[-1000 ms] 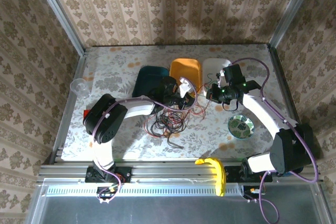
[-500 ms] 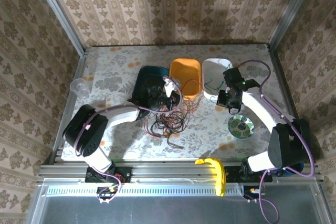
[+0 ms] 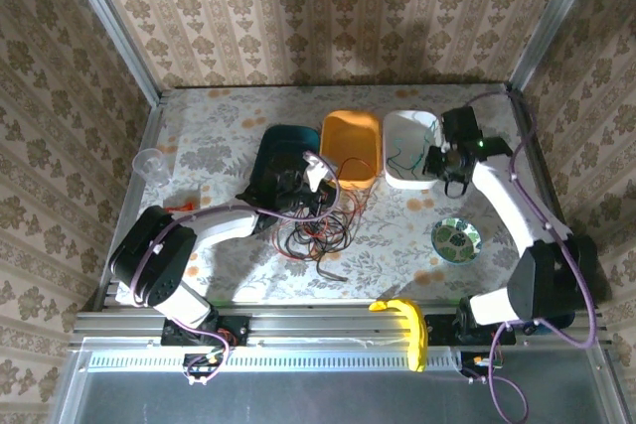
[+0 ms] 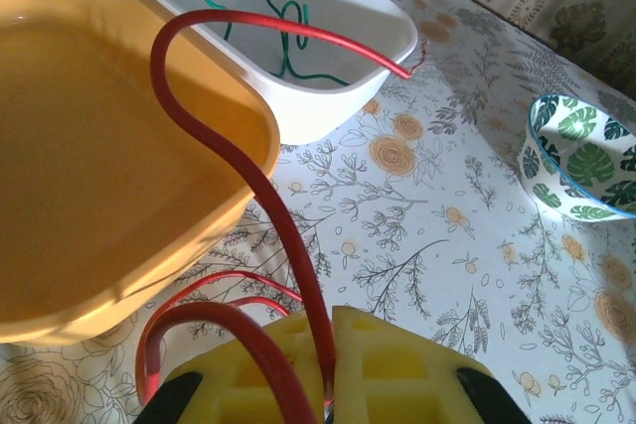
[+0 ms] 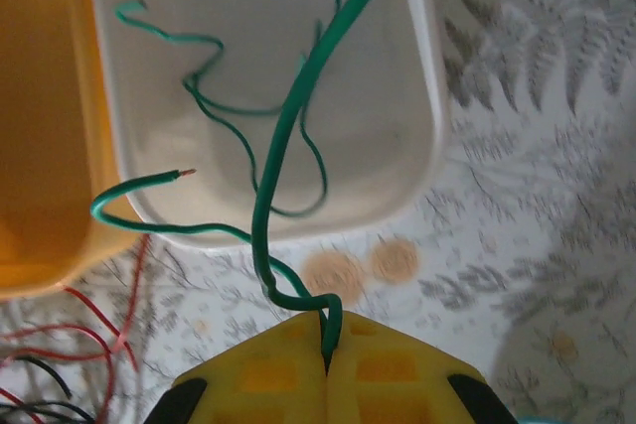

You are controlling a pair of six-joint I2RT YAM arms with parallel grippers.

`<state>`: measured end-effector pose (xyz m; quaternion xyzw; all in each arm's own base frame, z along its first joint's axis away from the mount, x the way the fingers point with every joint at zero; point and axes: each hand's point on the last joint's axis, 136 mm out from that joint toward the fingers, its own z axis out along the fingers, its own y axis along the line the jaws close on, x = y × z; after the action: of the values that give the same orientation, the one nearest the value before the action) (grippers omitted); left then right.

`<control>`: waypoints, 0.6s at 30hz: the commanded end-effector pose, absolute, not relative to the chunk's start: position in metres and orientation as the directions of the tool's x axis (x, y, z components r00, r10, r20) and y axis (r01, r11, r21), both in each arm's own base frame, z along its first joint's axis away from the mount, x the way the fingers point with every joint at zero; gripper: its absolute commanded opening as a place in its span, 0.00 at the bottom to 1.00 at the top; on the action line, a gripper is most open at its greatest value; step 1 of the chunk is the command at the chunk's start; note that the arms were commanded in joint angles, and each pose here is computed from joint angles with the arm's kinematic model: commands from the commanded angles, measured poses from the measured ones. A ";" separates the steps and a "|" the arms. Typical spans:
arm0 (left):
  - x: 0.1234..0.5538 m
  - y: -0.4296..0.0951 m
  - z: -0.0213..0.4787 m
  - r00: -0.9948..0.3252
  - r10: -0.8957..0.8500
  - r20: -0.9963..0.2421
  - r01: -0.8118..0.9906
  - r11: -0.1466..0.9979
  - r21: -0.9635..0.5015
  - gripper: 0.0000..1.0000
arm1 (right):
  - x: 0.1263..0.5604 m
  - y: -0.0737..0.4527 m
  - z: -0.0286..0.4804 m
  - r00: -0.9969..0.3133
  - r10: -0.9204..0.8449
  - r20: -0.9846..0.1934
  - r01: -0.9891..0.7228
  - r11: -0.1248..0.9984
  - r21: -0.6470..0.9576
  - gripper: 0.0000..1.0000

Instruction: Untangle the cables

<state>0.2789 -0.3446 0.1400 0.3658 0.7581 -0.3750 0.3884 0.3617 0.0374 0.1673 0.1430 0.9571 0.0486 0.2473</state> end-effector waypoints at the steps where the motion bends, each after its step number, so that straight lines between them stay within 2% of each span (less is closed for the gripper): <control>1: 0.281 -0.351 0.140 -0.411 0.275 -0.869 0.854 0.450 -0.261 0.00 | 0.392 0.046 0.155 -0.884 0.226 -0.410 0.183 0.973 0.140 0.00; 4: 0.279 -0.352 0.139 -0.411 0.276 -0.869 0.855 0.448 -0.262 0.00 | 0.414 0.058 0.136 -0.932 0.183 -0.315 0.141 0.979 0.150 0.00; 6: 0.278 -0.353 0.139 -0.410 0.277 -0.869 0.855 0.448 -0.260 0.00 | 0.426 0.058 0.128 -0.947 0.165 -0.276 0.134 0.983 0.128 0.05; 7: 0.279 -0.352 0.138 -0.411 0.279 -0.868 0.854 0.450 -0.260 0.00 | 0.432 0.056 0.125 -0.948 0.165 -0.273 0.140 0.984 0.109 0.13; 8: 0.279 -0.353 0.138 -0.410 0.280 -0.868 0.855 0.449 -0.259 0.00 | 0.437 0.052 0.124 -0.945 0.173 -0.278 0.156 0.984 0.083 0.26; 11: 0.279 -0.353 0.138 -0.407 0.285 -0.868 0.856 0.450 -0.254 0.00 | 0.445 0.046 0.142 -0.913 0.205 -0.353 0.190 0.979 0.077 0.42; 13: 0.279 -0.353 0.139 -0.406 0.284 -0.868 0.857 0.449 -0.254 0.00 | 0.444 0.044 0.156 -0.888 0.215 -0.407 0.198 0.977 0.086 0.45; 18: 0.279 -0.355 0.134 -0.412 0.294 -0.863 0.858 0.445 -0.258 0.00 | 0.422 0.055 0.177 -0.857 0.190 -0.479 0.153 0.981 0.115 0.46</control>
<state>0.2768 -0.3482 0.1346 0.3686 0.7618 -0.3673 0.3859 0.4327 0.0513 0.1518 0.0947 0.9713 0.0357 0.2153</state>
